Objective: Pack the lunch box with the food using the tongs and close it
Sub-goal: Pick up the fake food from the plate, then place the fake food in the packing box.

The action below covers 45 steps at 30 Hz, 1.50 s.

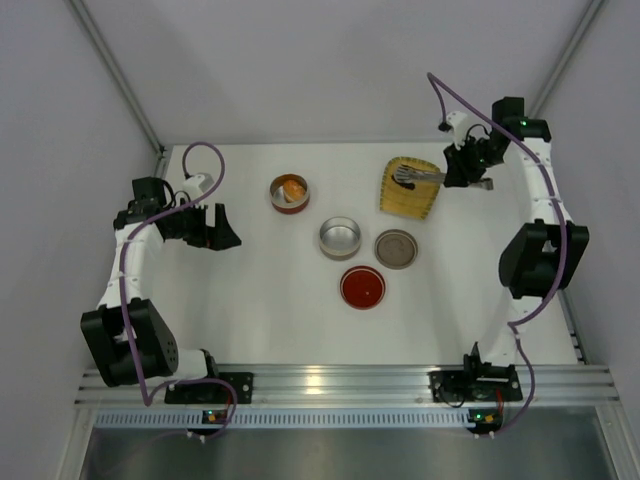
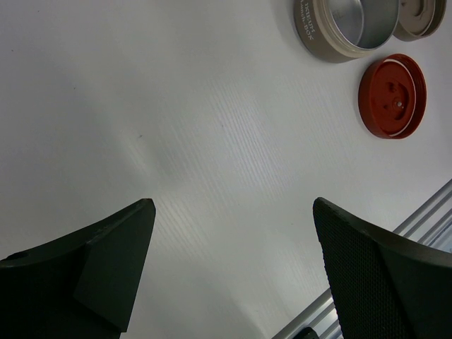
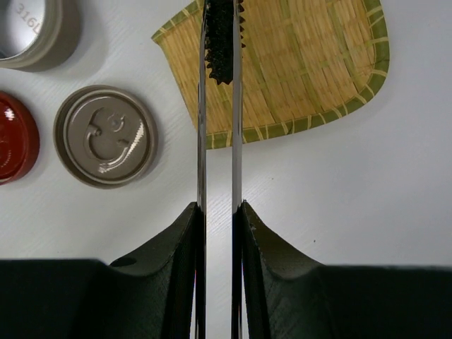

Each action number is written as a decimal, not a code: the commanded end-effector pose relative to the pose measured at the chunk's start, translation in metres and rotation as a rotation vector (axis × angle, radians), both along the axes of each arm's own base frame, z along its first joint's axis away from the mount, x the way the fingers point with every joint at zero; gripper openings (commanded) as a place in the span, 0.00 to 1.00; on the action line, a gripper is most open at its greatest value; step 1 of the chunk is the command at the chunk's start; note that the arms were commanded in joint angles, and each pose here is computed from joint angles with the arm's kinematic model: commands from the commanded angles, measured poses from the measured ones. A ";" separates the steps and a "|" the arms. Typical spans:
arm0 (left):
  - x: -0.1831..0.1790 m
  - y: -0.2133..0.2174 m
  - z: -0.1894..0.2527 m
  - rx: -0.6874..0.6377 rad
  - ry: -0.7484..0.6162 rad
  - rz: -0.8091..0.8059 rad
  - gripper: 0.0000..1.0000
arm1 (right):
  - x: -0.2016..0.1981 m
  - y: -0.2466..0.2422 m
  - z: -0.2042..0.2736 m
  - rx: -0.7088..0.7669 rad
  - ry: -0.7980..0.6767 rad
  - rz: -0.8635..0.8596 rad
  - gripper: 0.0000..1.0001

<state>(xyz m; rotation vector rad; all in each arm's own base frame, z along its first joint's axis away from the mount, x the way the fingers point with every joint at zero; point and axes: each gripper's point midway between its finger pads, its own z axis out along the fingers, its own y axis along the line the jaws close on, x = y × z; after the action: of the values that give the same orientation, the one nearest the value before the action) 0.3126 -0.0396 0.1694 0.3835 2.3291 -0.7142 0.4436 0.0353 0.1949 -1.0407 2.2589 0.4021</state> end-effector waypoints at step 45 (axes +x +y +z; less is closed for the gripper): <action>0.001 0.000 0.003 0.006 -0.034 -0.025 0.98 | -0.086 0.173 -0.020 0.070 0.033 0.308 0.18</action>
<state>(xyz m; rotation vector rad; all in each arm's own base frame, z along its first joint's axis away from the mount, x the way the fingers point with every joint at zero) 0.3119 -0.0409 0.1699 0.3911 2.3248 -0.7234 0.3424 0.1944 0.1656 -1.3503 2.2047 0.6338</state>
